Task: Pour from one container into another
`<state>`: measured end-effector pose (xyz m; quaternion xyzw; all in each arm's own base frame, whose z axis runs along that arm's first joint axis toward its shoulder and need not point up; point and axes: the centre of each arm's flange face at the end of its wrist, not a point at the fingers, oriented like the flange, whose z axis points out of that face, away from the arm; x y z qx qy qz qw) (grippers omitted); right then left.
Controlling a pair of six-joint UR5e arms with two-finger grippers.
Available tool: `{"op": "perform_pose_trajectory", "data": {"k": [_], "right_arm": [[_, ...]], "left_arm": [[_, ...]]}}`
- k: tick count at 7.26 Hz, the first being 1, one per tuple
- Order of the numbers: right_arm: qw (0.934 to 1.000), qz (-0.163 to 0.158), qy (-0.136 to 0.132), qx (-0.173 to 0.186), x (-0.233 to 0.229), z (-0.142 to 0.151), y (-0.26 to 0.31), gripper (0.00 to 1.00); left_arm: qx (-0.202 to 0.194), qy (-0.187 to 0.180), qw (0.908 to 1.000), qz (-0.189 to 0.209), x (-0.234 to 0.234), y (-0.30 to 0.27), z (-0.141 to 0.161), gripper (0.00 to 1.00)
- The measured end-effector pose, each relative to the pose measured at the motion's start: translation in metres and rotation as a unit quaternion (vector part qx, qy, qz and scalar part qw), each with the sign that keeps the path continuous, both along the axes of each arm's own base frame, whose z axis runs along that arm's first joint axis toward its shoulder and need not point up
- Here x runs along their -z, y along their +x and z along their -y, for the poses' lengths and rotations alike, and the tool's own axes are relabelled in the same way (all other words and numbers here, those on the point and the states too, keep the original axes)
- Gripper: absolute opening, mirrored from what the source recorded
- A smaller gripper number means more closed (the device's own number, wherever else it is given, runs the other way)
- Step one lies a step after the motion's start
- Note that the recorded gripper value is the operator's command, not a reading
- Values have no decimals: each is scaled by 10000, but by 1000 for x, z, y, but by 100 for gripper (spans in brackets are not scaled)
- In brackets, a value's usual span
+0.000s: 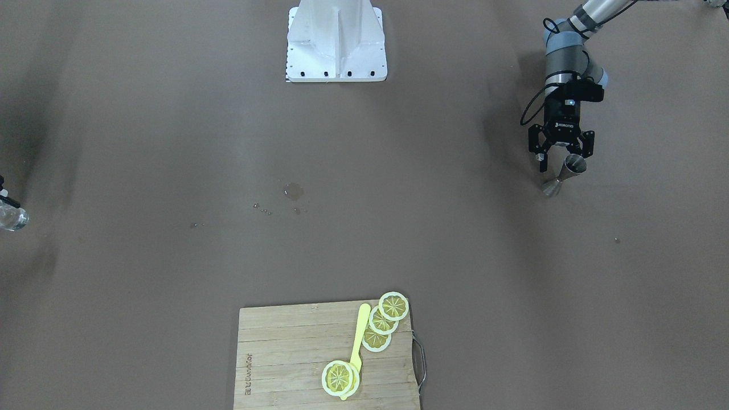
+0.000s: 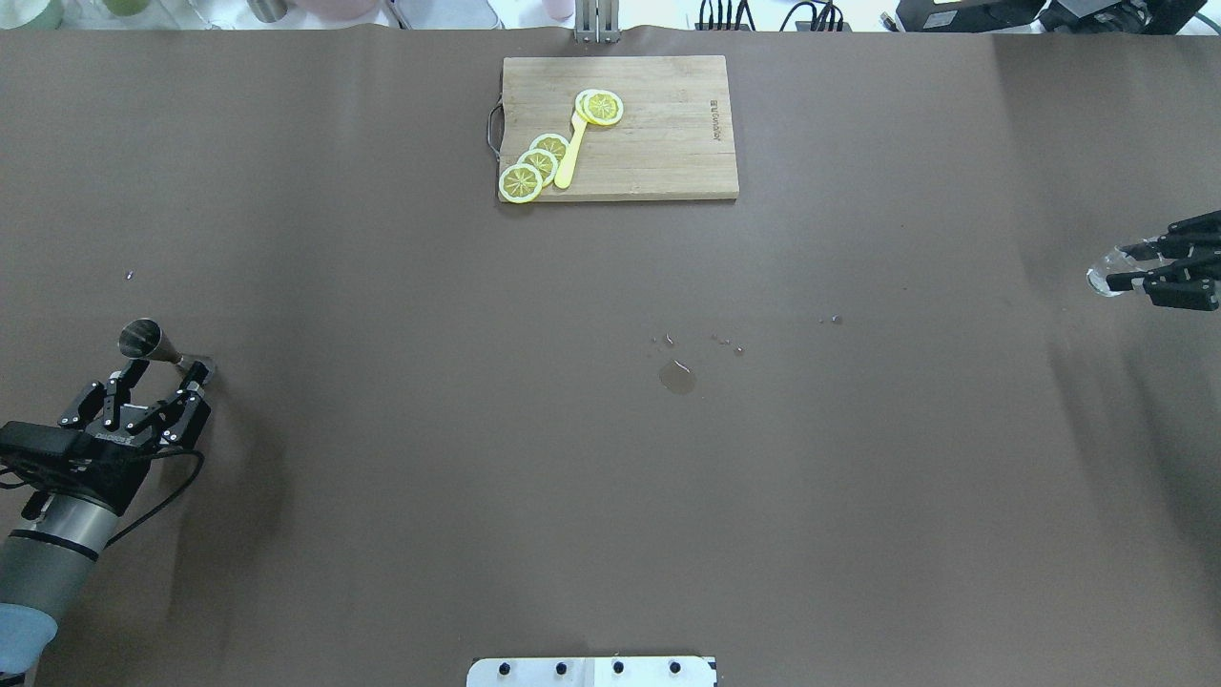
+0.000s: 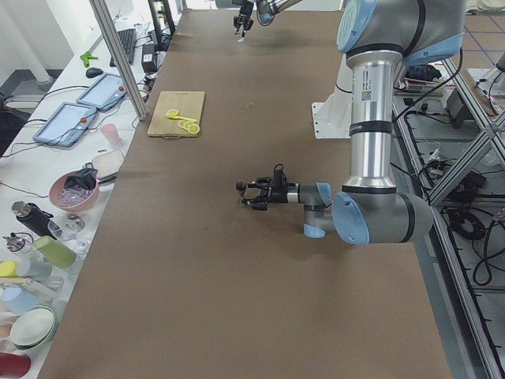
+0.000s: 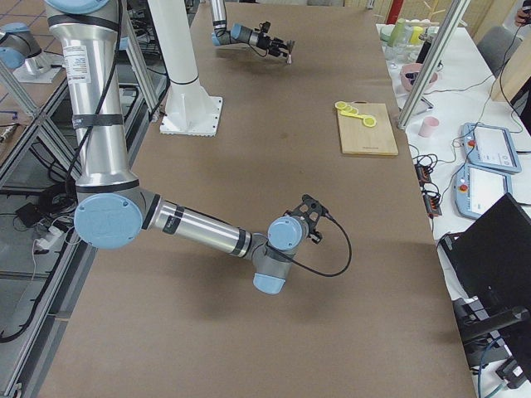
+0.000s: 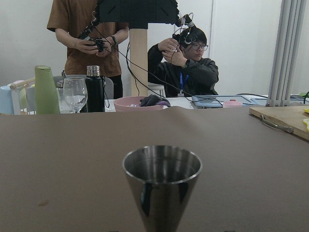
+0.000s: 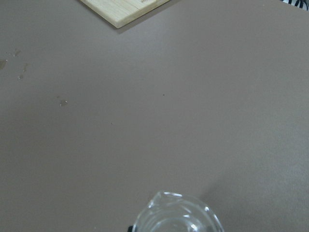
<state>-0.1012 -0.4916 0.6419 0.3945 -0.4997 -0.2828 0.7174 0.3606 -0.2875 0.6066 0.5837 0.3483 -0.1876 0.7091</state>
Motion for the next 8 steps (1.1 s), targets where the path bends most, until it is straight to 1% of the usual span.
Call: {"op": "perform_pose_trajectory", "data": {"k": [1, 2, 4, 6, 7, 8], "right_arm": [[10000, 21, 94, 21, 14, 10, -5, 0], [9997, 34, 229, 43, 26, 19, -12, 0], [9988, 19, 482, 71, 46, 33, -23, 0], [9982, 19, 576, 144, 66, 48, -36, 0], [9982, 1, 568, 202, 82, 62, -46, 0], [9980, -69, 579, 238, 99, 78, -52, 0]], "left_arm": [[24, 0, 10000, -6, 0, 0, 2, 79], [59, 1, 10000, -21, 2, -1, 5, 82], [133, 0, 9999, -22, 2, 1, 11, 83], [181, -3, 9998, -4, 0, 3, 15, 82], [195, -6, 9998, 1, -1, 2, 17, 76], [201, -12, 9998, -14, -1, 2, 17, 66]]}}
